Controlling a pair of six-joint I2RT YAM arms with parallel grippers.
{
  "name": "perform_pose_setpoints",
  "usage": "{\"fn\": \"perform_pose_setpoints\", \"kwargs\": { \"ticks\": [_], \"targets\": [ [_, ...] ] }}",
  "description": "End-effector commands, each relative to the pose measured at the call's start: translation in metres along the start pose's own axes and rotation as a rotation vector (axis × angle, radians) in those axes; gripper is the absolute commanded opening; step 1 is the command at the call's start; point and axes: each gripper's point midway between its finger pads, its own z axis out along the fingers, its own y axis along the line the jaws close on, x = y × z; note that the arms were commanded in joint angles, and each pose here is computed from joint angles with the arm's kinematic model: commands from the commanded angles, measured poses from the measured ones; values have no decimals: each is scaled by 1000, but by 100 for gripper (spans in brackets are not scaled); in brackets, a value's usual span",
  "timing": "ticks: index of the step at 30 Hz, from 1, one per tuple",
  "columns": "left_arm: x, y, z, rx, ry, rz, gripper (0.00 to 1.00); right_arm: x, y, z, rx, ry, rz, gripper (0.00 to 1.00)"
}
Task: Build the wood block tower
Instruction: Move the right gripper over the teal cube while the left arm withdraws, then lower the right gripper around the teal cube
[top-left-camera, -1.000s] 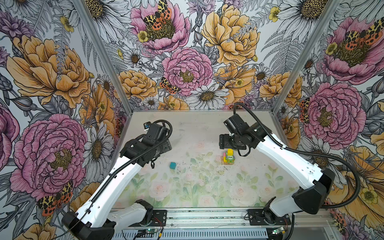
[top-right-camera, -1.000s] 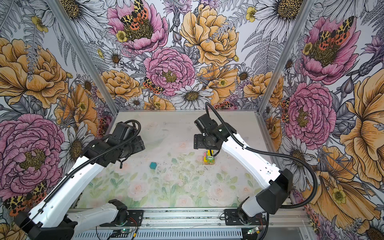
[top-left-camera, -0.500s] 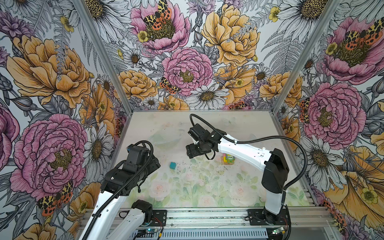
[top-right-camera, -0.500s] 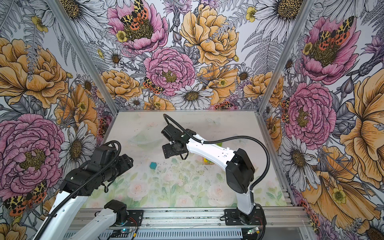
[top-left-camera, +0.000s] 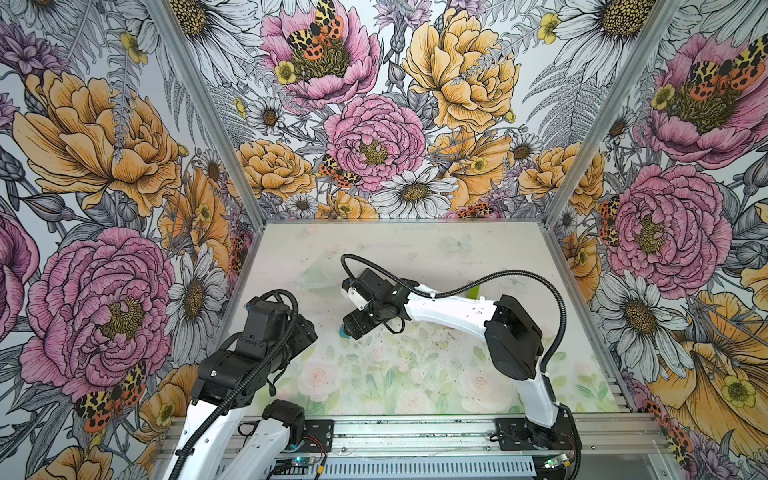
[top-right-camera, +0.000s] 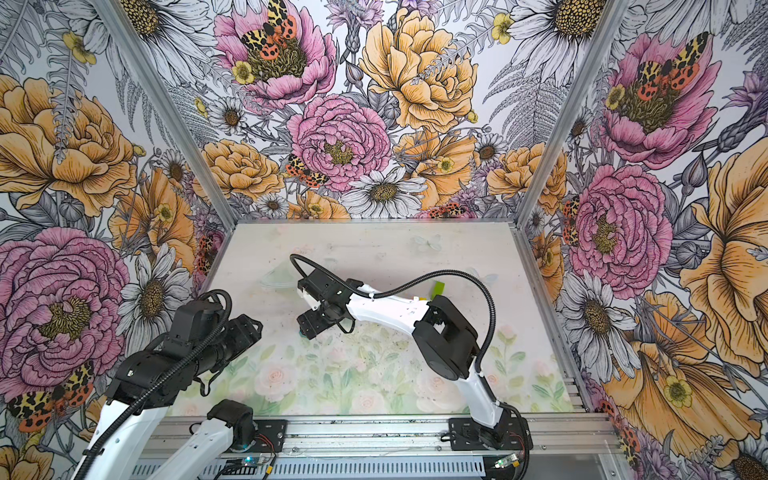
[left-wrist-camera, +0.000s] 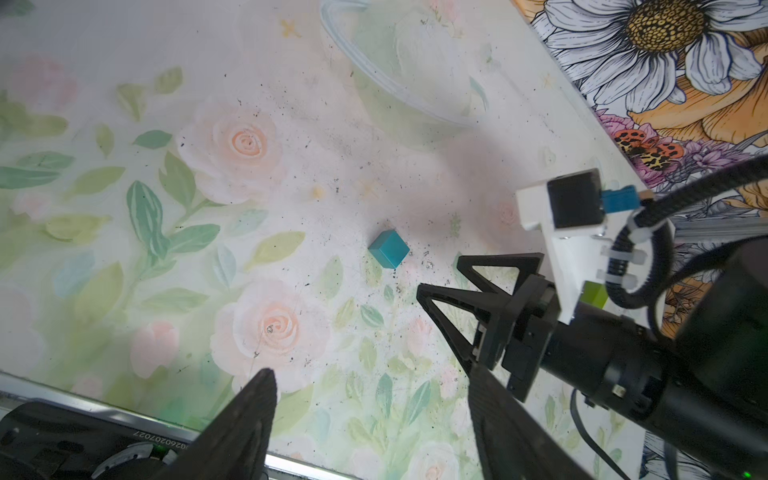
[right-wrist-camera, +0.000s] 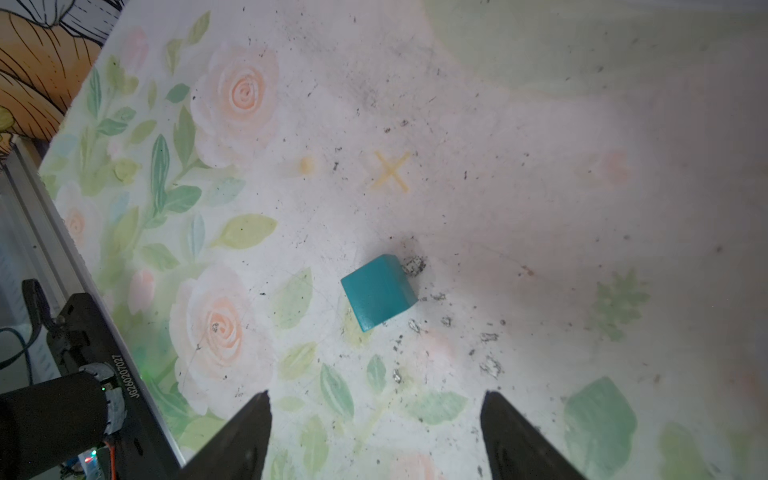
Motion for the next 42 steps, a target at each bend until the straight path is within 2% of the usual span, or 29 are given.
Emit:
{"fn": "perform_pose_setpoints", "kwargs": {
  "ticks": [1, 10, 28, 42],
  "targets": [
    [-3, -2, -11, 22, -11, -24, 75, -13, 8, 10, -50, -26, -40, 79],
    [-4, -2, -13, 24, -11, -18, 75, -21, 8, 32, -55, -22, -64, 77],
    [-3, 0, -16, 33, -18, -32, 75, -13, 11, 53, -77, 26, -102, 72],
    [-3, 1, -15, 27, -21, -32, 75, -9, 2, 54, -18, 29, -109, 48]
  ]
}}
